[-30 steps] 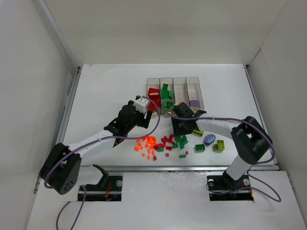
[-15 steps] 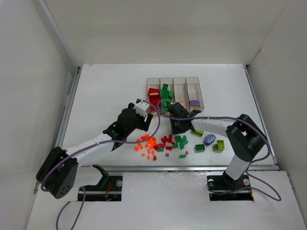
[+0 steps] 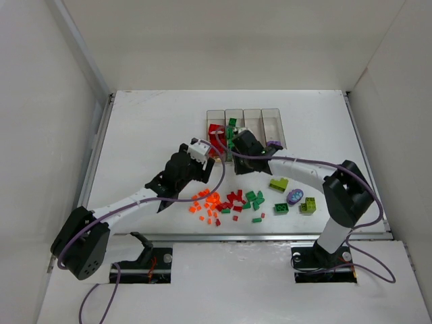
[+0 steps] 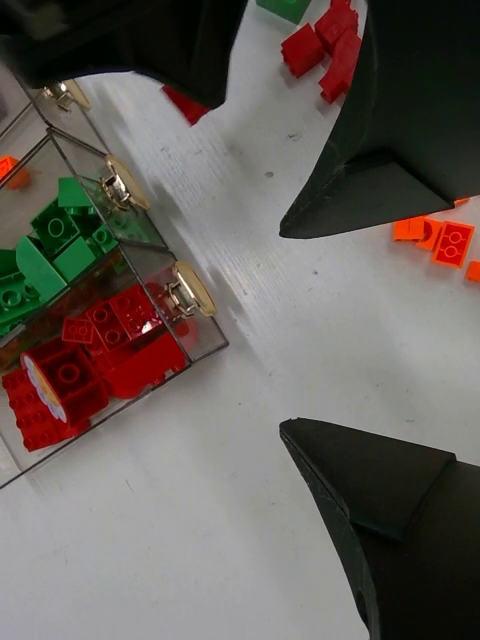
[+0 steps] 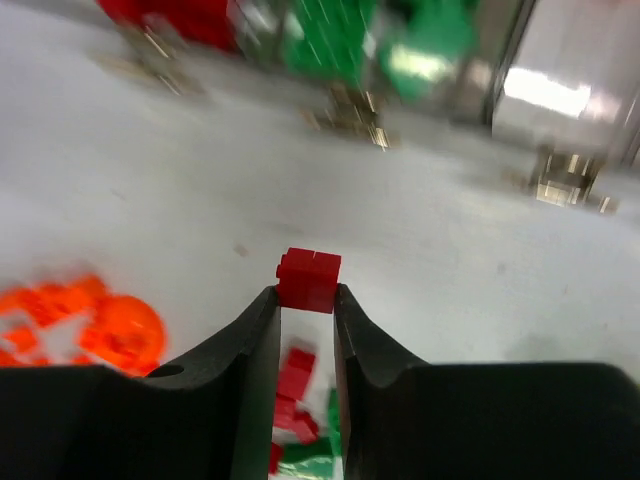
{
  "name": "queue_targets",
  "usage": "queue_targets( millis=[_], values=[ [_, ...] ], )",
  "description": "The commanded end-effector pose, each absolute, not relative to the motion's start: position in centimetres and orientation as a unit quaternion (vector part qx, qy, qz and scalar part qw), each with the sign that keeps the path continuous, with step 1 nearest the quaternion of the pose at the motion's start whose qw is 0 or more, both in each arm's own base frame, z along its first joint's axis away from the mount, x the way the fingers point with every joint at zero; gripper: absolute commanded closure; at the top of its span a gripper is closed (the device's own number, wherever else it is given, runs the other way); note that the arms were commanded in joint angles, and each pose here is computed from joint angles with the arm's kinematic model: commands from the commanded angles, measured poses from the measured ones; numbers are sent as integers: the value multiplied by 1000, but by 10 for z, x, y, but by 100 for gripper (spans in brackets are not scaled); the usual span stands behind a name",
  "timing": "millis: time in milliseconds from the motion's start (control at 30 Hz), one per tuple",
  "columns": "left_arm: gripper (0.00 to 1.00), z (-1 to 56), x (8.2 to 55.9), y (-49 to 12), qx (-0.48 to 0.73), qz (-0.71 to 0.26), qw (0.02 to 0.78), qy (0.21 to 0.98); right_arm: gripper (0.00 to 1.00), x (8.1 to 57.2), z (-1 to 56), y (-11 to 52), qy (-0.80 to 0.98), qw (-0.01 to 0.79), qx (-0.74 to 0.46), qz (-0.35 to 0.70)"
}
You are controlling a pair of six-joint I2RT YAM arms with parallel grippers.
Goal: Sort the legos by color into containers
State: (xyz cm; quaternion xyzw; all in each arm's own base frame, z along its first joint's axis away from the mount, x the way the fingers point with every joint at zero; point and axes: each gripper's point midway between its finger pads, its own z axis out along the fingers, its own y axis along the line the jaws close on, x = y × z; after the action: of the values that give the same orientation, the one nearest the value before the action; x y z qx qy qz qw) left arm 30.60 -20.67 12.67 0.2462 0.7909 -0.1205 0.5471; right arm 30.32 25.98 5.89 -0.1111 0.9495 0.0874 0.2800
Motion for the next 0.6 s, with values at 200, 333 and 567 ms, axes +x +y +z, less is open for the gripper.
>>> queue_targets(
  millis=[200, 333, 567],
  values=[
    [31, 147, 344, -163, 107, -68, 592, 796, 98, 414, 162, 326, 896, 397, -136, 146],
    [31, 153, 351, -161, 105, -64, 601, 790, 94, 449, 150, 337, 890, 399, -165, 145],
    [30, 154, 351, -167, 145, -79, 600, 783, 58, 487, 136, 337, 892, 388, -167, 159]
  ],
)
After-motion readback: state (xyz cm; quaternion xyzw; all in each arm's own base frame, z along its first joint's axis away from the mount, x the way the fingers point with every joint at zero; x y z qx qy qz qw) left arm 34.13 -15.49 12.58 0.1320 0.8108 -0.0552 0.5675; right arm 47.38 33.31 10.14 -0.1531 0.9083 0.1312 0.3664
